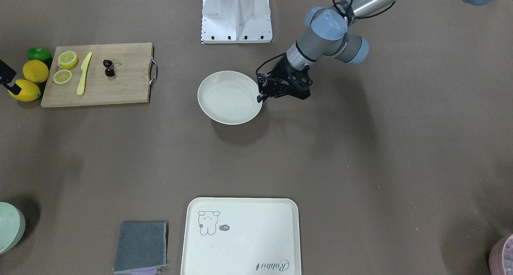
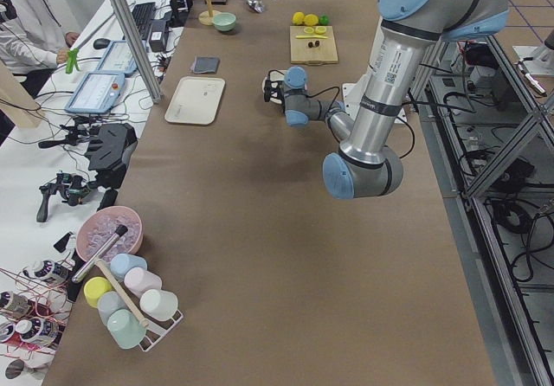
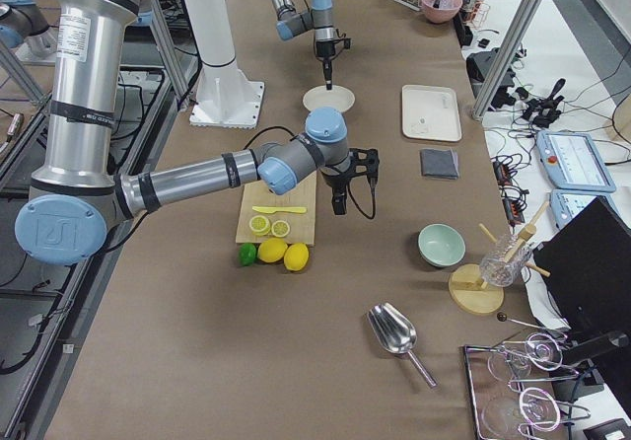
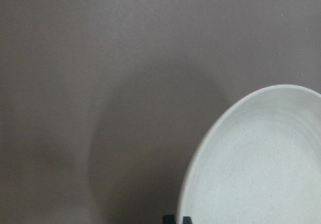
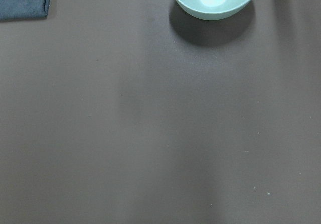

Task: Place red cherry on plate
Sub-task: 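Slide the white plate with the left gripper toward the table center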

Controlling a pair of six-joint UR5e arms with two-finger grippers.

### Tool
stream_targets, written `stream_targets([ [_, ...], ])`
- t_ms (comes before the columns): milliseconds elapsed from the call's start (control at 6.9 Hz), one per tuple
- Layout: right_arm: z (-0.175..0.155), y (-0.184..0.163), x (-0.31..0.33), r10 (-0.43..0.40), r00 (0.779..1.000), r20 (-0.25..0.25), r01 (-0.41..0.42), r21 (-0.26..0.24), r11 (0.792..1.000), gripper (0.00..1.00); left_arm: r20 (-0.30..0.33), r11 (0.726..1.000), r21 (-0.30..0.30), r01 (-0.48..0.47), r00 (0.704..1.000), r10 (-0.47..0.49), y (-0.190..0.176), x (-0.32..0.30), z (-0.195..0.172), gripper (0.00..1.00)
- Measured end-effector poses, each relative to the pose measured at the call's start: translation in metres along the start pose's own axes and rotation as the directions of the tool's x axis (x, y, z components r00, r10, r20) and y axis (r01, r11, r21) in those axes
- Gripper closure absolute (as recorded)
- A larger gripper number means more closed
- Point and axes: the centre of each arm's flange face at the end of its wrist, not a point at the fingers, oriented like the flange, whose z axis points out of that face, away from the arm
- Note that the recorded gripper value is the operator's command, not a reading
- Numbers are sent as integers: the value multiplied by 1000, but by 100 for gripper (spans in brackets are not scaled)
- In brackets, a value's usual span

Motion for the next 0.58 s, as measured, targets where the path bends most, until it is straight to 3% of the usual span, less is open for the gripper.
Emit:
stream_targets([
  [290, 0, 0, 0, 1, 1000, 0, -1, -1, 1000, 0, 27, 1000, 12, 8, 1000, -8, 4, 6, 9, 96],
  [434, 0, 0, 0, 1, 1000, 0, -1, -2, 1000, 0, 30, 1000, 15, 6, 1000, -7, 7, 6, 12, 62],
  [579, 0, 0, 0, 1, 1000, 1, -1, -2, 1000, 0, 28, 1000, 14, 3, 1000, -4, 11, 7, 14, 15],
])
